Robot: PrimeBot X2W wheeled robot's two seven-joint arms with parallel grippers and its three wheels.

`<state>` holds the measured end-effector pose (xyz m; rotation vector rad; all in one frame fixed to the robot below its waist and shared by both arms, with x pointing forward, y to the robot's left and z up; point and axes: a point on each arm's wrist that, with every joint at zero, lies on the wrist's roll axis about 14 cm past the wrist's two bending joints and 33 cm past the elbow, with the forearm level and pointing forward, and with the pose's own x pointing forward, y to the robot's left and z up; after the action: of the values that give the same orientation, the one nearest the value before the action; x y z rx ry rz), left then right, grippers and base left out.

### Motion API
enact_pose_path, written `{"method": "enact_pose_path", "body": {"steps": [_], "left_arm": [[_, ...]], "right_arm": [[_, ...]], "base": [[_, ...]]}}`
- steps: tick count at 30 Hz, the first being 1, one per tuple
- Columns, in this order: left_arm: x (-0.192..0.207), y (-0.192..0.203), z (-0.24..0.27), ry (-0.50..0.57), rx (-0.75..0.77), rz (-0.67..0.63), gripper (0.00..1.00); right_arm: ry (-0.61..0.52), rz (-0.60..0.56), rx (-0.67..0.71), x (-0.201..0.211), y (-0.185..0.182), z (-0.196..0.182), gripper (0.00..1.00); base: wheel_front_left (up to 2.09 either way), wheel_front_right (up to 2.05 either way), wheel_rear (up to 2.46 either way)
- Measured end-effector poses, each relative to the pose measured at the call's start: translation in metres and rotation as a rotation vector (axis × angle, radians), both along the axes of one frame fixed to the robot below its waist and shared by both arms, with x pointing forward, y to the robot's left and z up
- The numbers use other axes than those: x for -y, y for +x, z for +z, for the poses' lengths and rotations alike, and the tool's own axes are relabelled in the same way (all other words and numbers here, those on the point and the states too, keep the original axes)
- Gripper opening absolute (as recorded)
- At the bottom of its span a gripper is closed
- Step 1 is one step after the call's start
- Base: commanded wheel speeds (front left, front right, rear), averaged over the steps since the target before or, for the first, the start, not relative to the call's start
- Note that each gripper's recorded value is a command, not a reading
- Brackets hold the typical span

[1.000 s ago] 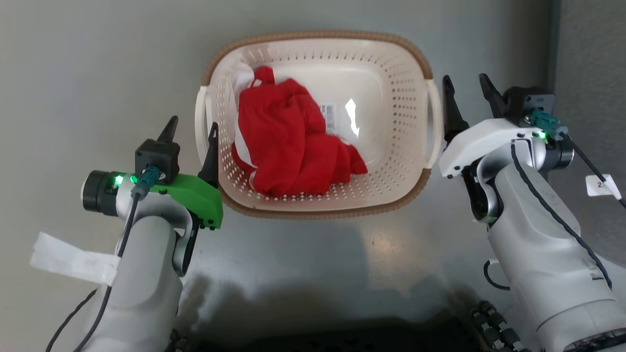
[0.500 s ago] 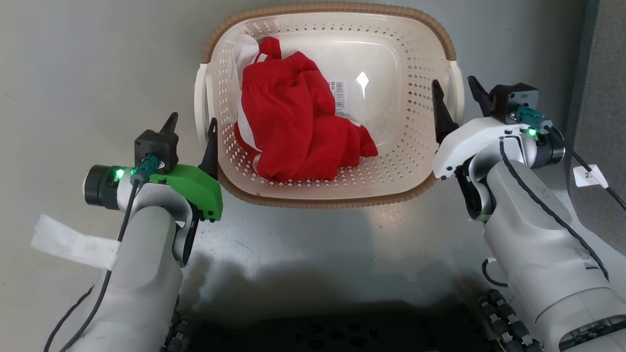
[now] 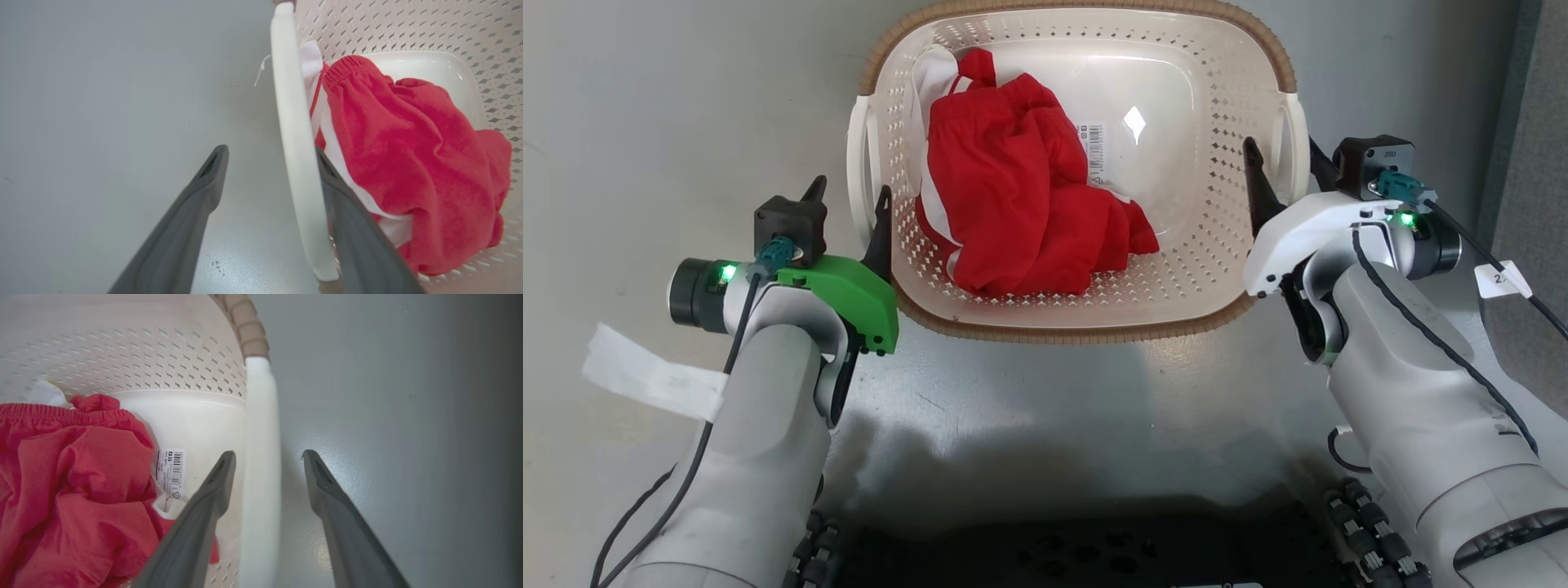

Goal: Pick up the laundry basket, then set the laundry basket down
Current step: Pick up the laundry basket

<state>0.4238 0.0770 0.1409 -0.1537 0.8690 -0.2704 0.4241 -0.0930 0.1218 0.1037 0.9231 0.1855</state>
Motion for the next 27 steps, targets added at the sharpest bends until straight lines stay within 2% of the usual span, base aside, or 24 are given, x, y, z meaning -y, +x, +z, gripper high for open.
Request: {"method": "enact_pose_path", "body": {"steps": [2,3,5,6,7,8,9,10,16,27], "left_arm": [[0.000,-0.002,-0.002,0.002,-0.010,-0.001,1.00],[0.000,-0.002,-0.003,0.003,-0.014,-0.002,1.00],[0.000,-0.002,-0.003,0.001,-0.014,-0.004,1.00],[0.001,-0.002,-0.004,0.001,-0.015,-0.006,0.87],[0.002,-0.002,-0.004,0.000,-0.018,-0.009,0.60],[0.003,-0.003,-0.004,-0.002,-0.020,-0.013,0.40],[0.005,-0.003,-0.004,-0.005,-0.022,-0.017,0.26],[0.010,-0.004,-0.004,-0.015,-0.025,-0.020,0.00],[0.014,-0.003,-0.002,-0.033,-0.032,-0.003,0.00],[0.014,0.005,0.024,-0.027,0.000,0.002,0.00]], "right_arm": [[0.003,-0.004,-0.007,0.000,-0.001,-0.001,0.70],[0.004,-0.003,-0.010,-0.001,-0.001,-0.002,0.51],[0.007,0.000,-0.014,-0.002,-0.002,-0.003,0.39],[0.008,0.001,-0.014,-0.002,-0.001,-0.003,0.32],[0.009,0.001,-0.013,-0.003,0.000,-0.003,0.24],[0.012,0.003,-0.012,-0.004,0.001,-0.002,0.11],[0.016,-0.001,-0.013,-0.005,0.002,-0.002,0.00],[0.017,-0.008,-0.015,-0.004,0.002,-0.003,0.00],[0.024,-0.018,-0.025,-0.006,0.001,-0.001,0.00],[0.037,-0.038,-0.002,-0.005,0.006,0.027,0.00]], "base": [[0.00,0.00,0.00],[0.00,0.00,0.00],[0.00,0.00,0.00],[0.00,0.00,0.00],[0.00,0.00,0.00],[0.00,0.00,0.00],[0.00,0.00,0.00],[0.00,0.00,0.00],[0.00,0.00,0.00],[0.00,0.00,0.00]]}}
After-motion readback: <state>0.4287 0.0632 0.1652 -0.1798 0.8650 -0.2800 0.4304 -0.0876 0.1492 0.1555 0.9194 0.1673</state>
